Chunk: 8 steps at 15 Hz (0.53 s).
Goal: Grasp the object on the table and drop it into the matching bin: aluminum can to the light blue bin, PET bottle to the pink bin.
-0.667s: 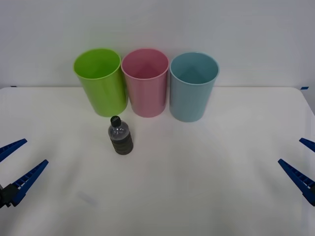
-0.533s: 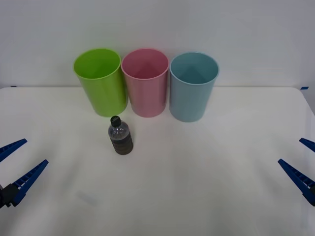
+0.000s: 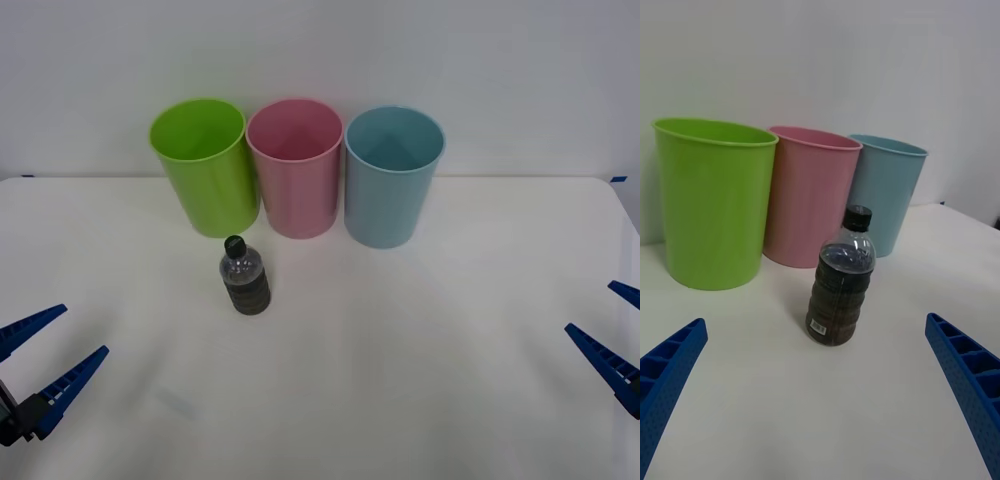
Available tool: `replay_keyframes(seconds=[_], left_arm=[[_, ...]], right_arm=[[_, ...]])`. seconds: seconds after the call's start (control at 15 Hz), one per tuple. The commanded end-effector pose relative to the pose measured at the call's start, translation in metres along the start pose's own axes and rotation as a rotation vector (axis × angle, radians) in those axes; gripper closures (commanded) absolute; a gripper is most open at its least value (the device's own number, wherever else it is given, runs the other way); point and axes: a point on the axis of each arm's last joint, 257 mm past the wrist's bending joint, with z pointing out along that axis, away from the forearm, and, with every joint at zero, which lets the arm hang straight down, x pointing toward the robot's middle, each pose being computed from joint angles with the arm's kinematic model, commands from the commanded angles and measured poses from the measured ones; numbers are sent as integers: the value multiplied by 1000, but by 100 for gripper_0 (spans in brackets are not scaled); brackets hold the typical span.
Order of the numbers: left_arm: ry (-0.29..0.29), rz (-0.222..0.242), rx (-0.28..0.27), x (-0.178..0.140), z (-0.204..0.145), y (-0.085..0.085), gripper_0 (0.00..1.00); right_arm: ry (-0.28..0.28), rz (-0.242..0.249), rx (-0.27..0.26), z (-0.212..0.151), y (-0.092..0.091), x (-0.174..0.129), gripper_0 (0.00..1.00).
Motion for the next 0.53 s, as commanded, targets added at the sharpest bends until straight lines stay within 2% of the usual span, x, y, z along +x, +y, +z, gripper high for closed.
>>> replay_keyframes(seconds=[0.07, 0.27, 0.33, 0.53], left_arm=[[15, 17, -16, 11, -2, 3, 0], [21, 54, -32, 30, 2, 11, 0], [24, 43, -36, 37, 4, 14, 0], [41, 33, 9, 51, 22, -1, 0]], right_arm=[[0, 0, 0, 0, 0, 0, 0], [0, 0, 0, 0, 0, 0, 0], [0, 0, 0, 0, 0, 0, 0], [0, 0, 0, 0, 0, 0, 0]])
